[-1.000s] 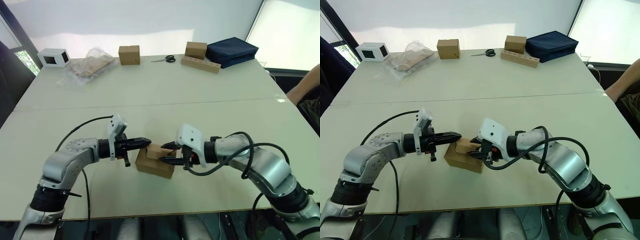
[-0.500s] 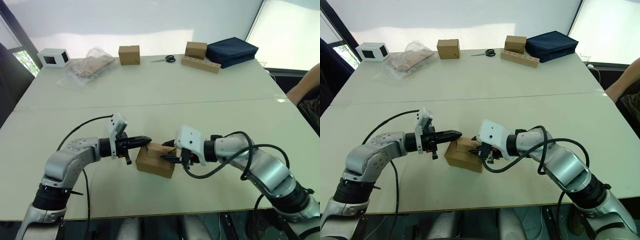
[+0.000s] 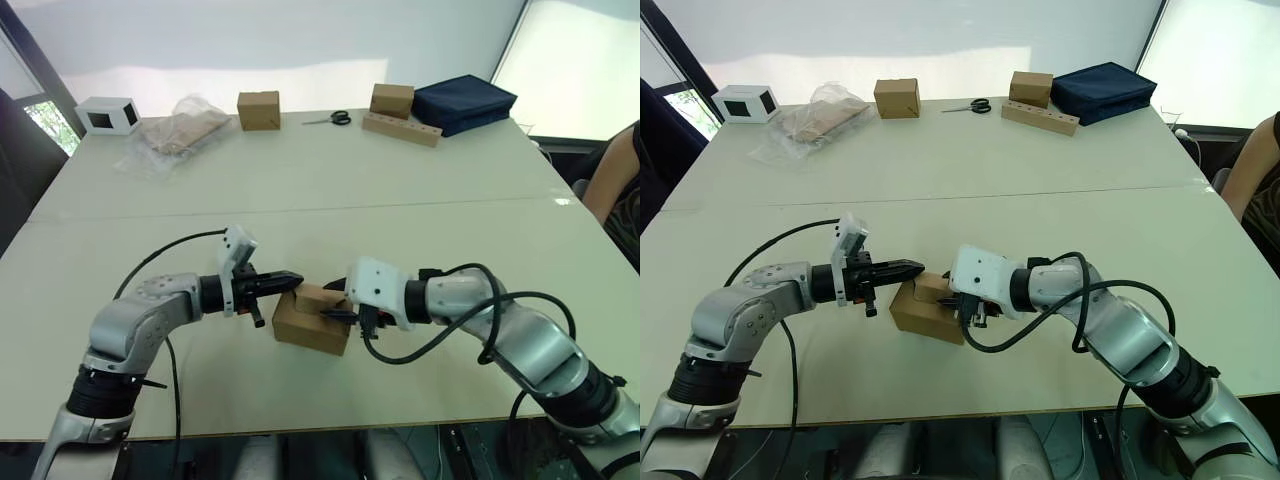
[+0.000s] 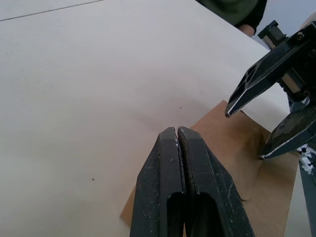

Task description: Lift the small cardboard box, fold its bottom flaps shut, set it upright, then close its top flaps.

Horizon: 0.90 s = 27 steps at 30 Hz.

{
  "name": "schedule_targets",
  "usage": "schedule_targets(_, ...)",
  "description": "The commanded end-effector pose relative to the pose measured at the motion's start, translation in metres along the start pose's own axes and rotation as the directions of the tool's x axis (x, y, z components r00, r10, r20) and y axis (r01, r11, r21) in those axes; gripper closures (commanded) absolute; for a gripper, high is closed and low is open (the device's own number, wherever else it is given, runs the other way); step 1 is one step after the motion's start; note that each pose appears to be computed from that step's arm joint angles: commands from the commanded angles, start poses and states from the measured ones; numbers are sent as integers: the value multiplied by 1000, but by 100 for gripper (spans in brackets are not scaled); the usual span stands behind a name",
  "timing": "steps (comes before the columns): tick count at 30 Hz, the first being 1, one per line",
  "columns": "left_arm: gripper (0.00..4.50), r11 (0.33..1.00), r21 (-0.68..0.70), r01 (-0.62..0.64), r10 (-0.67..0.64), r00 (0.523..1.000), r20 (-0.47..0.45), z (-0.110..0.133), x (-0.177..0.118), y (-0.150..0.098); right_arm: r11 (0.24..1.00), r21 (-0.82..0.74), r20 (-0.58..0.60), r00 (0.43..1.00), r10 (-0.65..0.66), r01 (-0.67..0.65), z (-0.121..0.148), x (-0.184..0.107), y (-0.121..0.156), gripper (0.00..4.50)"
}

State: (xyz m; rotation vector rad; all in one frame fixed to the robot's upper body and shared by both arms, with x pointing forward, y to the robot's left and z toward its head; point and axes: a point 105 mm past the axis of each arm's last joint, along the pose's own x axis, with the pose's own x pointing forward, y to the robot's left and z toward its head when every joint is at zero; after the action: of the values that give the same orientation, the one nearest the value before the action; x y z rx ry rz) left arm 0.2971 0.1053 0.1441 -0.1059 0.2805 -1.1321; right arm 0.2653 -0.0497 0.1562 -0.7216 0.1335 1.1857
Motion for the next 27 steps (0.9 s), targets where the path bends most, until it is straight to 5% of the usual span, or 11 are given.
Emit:
schedule_targets(1,450,999,30,10,-11,999,31,11,0,-4,999,-1,-30,999,-43,43,-5,3,-3,269)
schedule_targets(27,450,998,62,-2,2,1000,-7,0,0,-3,982,184,148,989,17,-44,12,-7,3,269)
